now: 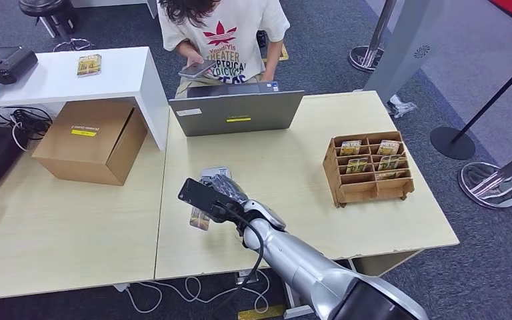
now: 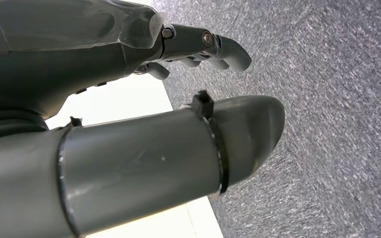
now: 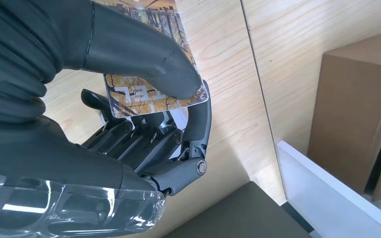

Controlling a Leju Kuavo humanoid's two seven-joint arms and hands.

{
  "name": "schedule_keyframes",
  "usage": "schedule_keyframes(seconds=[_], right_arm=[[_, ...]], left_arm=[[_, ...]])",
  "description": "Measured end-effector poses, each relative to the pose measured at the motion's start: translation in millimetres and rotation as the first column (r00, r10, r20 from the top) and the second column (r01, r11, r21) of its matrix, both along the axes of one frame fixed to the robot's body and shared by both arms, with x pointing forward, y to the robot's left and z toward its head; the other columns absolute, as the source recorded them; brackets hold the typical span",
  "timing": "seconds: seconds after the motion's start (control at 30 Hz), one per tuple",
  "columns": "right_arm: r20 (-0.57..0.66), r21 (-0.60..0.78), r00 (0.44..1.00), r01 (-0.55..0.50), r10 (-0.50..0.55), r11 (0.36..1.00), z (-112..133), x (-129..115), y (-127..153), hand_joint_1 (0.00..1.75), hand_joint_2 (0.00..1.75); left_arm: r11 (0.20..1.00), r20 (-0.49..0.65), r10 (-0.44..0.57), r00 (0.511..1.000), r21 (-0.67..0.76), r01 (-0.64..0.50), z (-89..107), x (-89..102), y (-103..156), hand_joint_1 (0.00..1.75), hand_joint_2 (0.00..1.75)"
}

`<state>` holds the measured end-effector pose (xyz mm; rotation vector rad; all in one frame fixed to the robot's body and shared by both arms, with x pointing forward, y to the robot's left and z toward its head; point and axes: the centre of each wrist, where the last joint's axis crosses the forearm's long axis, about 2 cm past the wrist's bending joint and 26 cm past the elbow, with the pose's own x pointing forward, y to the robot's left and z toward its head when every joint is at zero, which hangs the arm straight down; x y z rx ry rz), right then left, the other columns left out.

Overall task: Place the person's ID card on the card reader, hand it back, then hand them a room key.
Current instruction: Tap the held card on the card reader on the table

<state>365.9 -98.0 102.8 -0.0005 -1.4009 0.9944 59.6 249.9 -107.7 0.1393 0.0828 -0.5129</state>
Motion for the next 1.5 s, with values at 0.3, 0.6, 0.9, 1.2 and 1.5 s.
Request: schedule_keyframes(seconds=[0.3,0.6,0.9,1.2,1.5], right_arm=[[-0.006,0.01,1.0,-0.011,0.012,1.0,2.5,0.3,3.3,1.75,1.75],[-0.008,0.02,1.0,-0.001,0.002,1.0,1.2,-0.3,2.5,1.75,1.75],[-0.015,0.015,1.0,0.013,-0.013,1.0,-3.2,-0.4,-4.6,1.75,1.75],[-0.006,0.019,1.0,0.008,-0.008,1.0,0.7,2.0,-3.2,1.75,1.75],[-0.009,0.02,1.0,0.007,-0.007,1.0,0.8,1.4,-1.6,1.75,1.75]], left_arm=[[1.0,0.0,-0.003,1.0,0.002,0.003,-0.2,-0.7,1.6,0.0,0.0],[1.0,0.005,-0.016,1.0,-0.001,0.016,-0.4,-0.7,3.1,0.0,0.0],[1.0,0.01,-0.026,1.0,-0.003,0.026,-0.5,-1.3,3.2,0.0,0.0],[1.0,0.008,-0.026,1.0,-0.005,0.026,-0.2,-0.6,1.2,0.0,0.0],[1.0,0.003,-0.029,1.0,0.002,0.029,-0.4,-0.9,3.5,0.0,0.0]])
